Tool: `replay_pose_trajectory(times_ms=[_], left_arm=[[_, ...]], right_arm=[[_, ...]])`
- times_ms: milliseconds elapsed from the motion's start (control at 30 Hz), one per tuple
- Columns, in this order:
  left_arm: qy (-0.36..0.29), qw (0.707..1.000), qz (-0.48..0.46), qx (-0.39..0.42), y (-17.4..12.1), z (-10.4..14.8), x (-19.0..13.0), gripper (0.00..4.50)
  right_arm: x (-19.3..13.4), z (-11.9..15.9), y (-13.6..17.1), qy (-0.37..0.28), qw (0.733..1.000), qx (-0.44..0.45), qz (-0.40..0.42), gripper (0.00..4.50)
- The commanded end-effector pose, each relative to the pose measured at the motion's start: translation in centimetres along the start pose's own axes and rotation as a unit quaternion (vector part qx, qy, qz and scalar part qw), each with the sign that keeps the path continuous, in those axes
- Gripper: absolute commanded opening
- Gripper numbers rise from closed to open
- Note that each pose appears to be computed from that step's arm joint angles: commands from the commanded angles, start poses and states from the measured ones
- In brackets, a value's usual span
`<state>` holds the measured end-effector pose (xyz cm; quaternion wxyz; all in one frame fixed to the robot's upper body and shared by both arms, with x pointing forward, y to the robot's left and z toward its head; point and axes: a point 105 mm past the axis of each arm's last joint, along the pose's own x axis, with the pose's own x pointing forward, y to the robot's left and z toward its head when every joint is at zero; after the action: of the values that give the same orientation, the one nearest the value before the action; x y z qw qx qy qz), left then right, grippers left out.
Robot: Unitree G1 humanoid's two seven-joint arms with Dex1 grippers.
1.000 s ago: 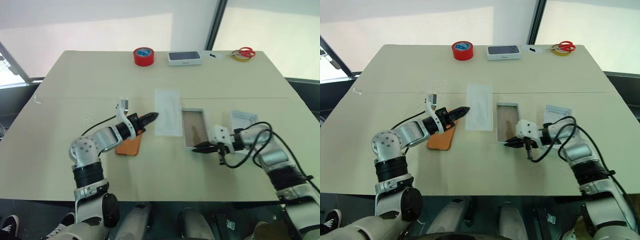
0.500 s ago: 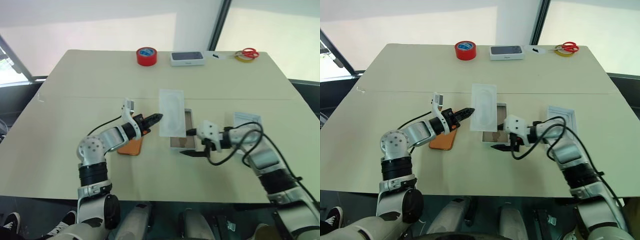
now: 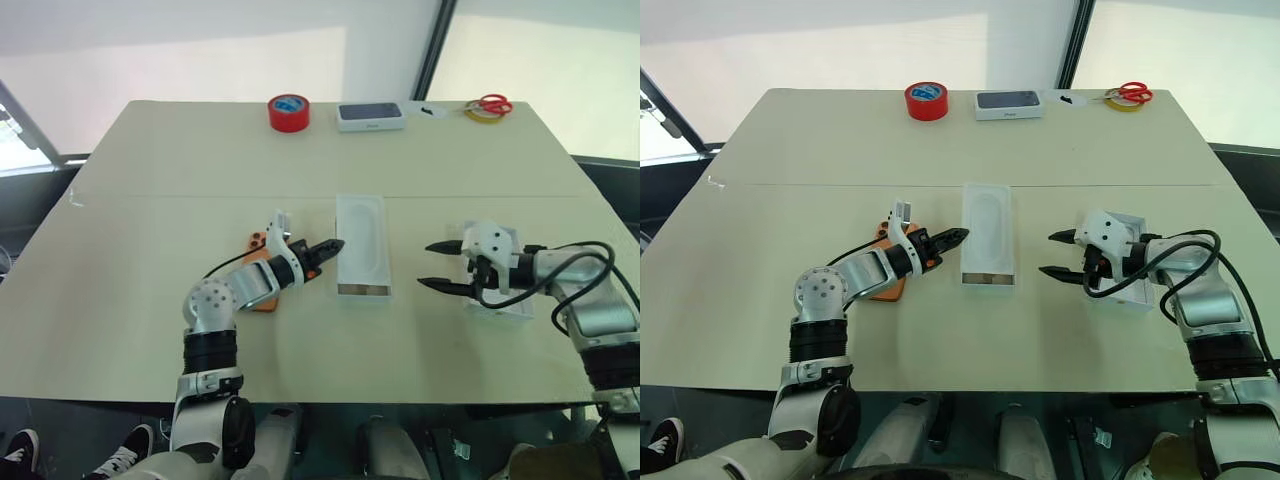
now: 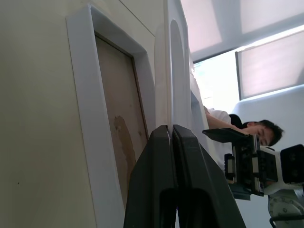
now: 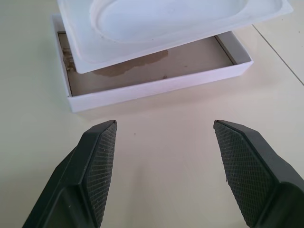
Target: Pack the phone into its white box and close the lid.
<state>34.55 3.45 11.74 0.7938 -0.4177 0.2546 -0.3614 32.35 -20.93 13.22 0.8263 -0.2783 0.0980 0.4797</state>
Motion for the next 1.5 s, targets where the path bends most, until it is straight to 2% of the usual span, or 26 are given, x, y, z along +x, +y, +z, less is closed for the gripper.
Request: replay_pose_trajectory(times_ms=[33,100,233,333,467,500,567,667,767,867,1000,1167,1300,1367,1500], left_arm=[[0.011,1.000,-0.009,0.009,-0.5,-0.3,-0.1,0.60],[0.023,0.999,-0.016,0.016,-0.8,-0.6,-0.1,1.34],[0.020,0.998,-0.017,0.054,-1.2,-0.2,-0.4,3.32],[-0.005,0.996,-0.030,0.083,-1.8,1.1,-1.5,3.32],[-0.022,0.986,-0.049,0.161,-3.1,1.9,-3.1,3.36],[-0.036,0.978,-0.046,0.200,-3.2,2.5,-3.9,3.36],[-0.062,0.946,-0.040,0.314,-3.6,3.6,-5.7,3.36],[-0.058,0.905,-0.029,0.421,-2.9,3.9,-7.6,3.36],[-0.059,0.924,0.005,0.377,-0.4,5.8,-10.3,3.36],[-0.086,0.938,0.061,0.329,2.0,8.1,-13.1,3.36],[-0.081,0.945,0.114,0.296,4.7,9.1,-15.5,3.36],[-0.073,0.963,0.121,0.228,6.4,9.4,-16.5,3.36],[-0.016,0.967,0.155,0.203,8.7,8.2,-16.4,3.36],[0.001,0.967,0.151,0.206,9.0,7.7,-16.0,3.36],[0.045,0.968,0.147,0.197,9.4,6.6,-15.4,3.36]], right_arm=[[-0.4,0.6,-0.8,-0.004,1.000,-0.021,-0.020,3.46],[-0.4,0.5,-0.9,-0.004,1.000,-0.021,-0.022,3.46],[0.2,1.3,-1.3,-0.022,0.999,-0.016,-0.030,3.46],[1.3,2.5,-1.4,-0.052,0.998,-0.009,-0.038,3.46],[2.7,3.5,-1.3,-0.073,0.996,-0.013,-0.045,1.66],[3.4,4.2,-1.2,-0.085,0.995,-0.014,-0.049,1.02],[5.0,4.8,-0.9,-0.087,0.994,-0.033,-0.052,0.12],[6.5,5.2,-0.7,-0.083,0.994,-0.043,-0.058,0.05],[8.1,6.8,0.3,-0.106,0.993,-0.043,-0.043,0.05],[9.8,9.4,1.8,-0.142,0.988,-0.055,-0.027,0.05],[11.8,11.7,3.2,-0.159,0.985,-0.070,-0.011,0.05],[15.1,12.3,5.1,-0.112,0.987,-0.116,0.012,0.05],[17.5,11.8,7.5,-0.058,0.984,-0.160,0.056,0.05],[18.4,11.1,8.5,-0.024,0.985,-0.146,0.093,0.05],[19.5,10.6,9.1,0.008,0.980,-0.166,0.108,0.05]])
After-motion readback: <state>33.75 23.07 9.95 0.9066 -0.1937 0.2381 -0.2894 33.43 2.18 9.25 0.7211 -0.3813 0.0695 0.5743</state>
